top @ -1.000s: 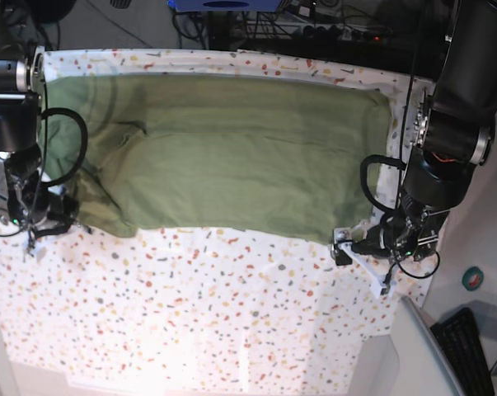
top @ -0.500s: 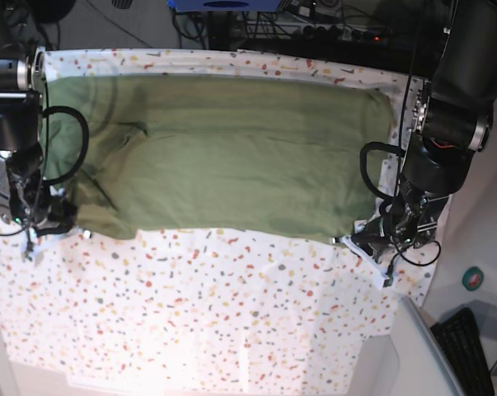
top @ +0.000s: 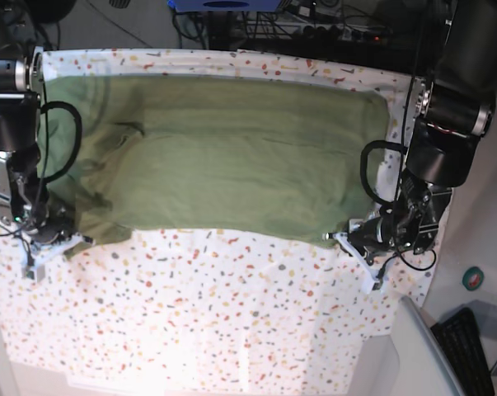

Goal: Layout the t-shirt on the table in an organized manner, then fold the t-shirt properly
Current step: 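Hold the hem with both grippers and pull it toward the collar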

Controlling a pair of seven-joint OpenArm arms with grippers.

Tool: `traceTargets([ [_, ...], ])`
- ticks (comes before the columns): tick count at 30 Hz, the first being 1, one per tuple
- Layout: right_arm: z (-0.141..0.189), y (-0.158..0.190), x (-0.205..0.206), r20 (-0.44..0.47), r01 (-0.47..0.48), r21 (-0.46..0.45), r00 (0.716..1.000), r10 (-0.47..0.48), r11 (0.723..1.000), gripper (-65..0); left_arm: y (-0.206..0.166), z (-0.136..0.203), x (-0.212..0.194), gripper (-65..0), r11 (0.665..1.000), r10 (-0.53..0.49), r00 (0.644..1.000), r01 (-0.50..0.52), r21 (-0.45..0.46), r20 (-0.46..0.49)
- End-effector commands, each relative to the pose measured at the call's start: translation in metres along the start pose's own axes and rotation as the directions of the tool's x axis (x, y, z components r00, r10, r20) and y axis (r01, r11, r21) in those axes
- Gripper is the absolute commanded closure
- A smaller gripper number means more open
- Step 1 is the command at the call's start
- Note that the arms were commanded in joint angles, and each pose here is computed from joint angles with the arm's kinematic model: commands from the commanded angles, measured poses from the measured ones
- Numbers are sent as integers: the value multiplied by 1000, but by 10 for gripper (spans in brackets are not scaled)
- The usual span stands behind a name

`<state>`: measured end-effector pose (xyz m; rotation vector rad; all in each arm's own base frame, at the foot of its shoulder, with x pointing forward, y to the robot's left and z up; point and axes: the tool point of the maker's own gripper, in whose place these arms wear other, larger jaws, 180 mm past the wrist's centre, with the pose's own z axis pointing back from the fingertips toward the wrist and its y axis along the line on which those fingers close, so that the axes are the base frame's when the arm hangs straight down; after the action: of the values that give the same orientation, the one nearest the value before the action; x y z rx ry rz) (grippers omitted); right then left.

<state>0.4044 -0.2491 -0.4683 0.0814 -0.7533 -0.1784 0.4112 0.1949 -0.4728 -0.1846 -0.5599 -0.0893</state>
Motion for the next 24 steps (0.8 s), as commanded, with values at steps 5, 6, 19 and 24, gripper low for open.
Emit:
traceTargets([
  [5,0,3,43,100,-217,-65,970,223,974,0,8,17,35,0,1000,27,993,-27,-6,118],
  [6,0,1,45,101,-251,-79,961,258,965,0,13,20,36,0,998,55,989,-55,-5,136],
  [19,2,23,46,190,-563,-47,806,561,825,0,8,37,18,0,999,40,995,-38,-22,89],
  [24,6,38,55,288,-574,-4,783,551,819,0,15,39,17,0,999,40,995,-39,-12,87],
])
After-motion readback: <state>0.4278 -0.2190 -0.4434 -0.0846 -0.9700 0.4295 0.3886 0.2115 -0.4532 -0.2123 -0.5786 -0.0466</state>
